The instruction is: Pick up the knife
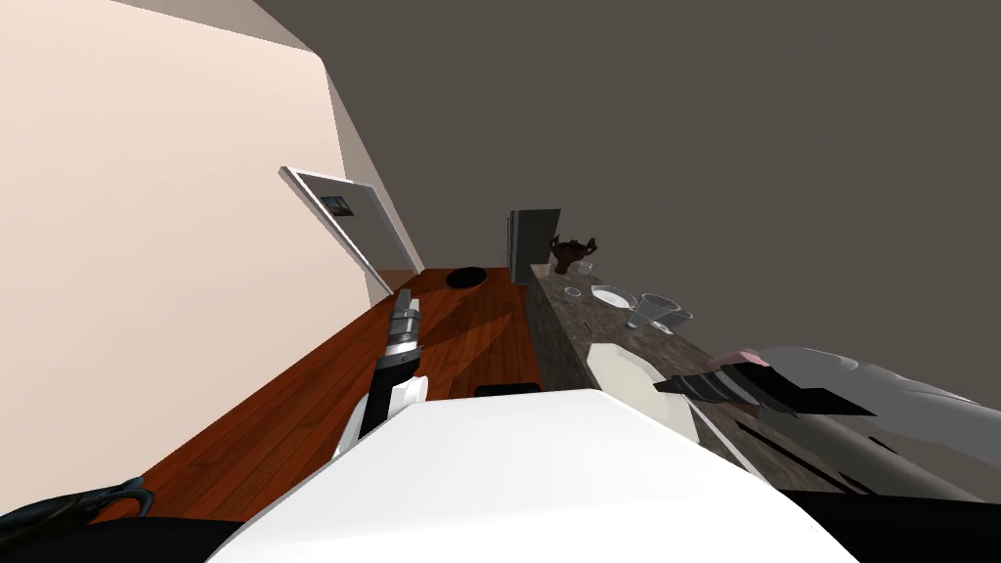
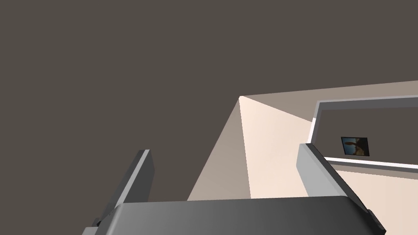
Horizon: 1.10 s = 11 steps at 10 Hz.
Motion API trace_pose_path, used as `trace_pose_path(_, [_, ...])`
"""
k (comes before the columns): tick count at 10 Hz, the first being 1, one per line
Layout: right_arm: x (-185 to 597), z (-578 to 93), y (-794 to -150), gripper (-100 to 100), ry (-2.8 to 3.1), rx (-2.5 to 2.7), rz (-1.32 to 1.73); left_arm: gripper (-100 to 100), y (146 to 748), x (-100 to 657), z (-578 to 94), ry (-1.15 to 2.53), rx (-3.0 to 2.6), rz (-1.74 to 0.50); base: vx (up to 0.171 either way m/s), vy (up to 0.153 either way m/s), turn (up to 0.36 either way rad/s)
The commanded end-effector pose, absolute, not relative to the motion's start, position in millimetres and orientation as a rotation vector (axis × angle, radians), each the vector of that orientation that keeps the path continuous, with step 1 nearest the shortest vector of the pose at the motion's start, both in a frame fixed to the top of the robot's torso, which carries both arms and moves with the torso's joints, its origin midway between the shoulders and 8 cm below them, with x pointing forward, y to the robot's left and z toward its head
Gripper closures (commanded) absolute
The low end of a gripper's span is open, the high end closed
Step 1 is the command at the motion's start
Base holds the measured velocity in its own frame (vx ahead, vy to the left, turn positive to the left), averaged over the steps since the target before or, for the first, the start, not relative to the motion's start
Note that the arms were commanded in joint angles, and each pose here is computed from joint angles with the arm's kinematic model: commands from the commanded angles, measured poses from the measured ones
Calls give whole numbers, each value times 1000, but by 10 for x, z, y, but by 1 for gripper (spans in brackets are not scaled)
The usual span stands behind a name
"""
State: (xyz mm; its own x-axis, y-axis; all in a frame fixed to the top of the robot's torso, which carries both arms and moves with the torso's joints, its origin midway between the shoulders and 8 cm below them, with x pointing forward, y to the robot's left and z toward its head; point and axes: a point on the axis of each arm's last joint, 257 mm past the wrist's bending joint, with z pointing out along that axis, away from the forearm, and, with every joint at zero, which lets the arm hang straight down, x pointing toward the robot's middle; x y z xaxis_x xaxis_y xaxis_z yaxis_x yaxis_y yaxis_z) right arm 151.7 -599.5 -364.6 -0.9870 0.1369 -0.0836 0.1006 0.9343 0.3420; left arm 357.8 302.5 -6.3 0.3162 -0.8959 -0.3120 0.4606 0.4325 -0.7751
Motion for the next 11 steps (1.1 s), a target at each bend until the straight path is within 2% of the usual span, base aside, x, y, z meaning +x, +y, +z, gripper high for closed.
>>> trace_pose_path(1, [1517, -3646, -5995, -100, 2985, 184, 519, 0, 3025, 3578, -63, 820, -630, -975, 8, 76, -8])
trace_pose_path(2, [1518, -3644, -6008, 100, 2985, 184, 513, 0, 3025, 3578, -62, 820, -630, -975, 0, 10, -8])
trace_pose_path(6, [1515, -3644, -6009, 100, 2985, 185, 512, 0, 3025, 3578, -63, 820, -630, -975, 0, 2, 3])
trace_pose_path(7, [1516, -3644, -6009, 0, 2985, 185, 513, 0, 3025, 3578, -63, 820, -630, -975, 0, 0, 0])
trace_pose_path(8, [1536, -3664, -5906, 100, 2976, 184, 557, 0, 3025, 3578, -63, 820, -630, -975, -23, -93, -47])
trace_pose_path(10, [1528, -3656, -5904, 100, 2975, 183, 559, 0, 3026, 3578, -63, 821, -629, -974, -18, -99, -16])
trace_pose_path(11, [1526, -3652, -5902, 0, 2975, 183, 561, 0, 3026, 3578, -63, 821, -630, -974, -2, -11, 0])
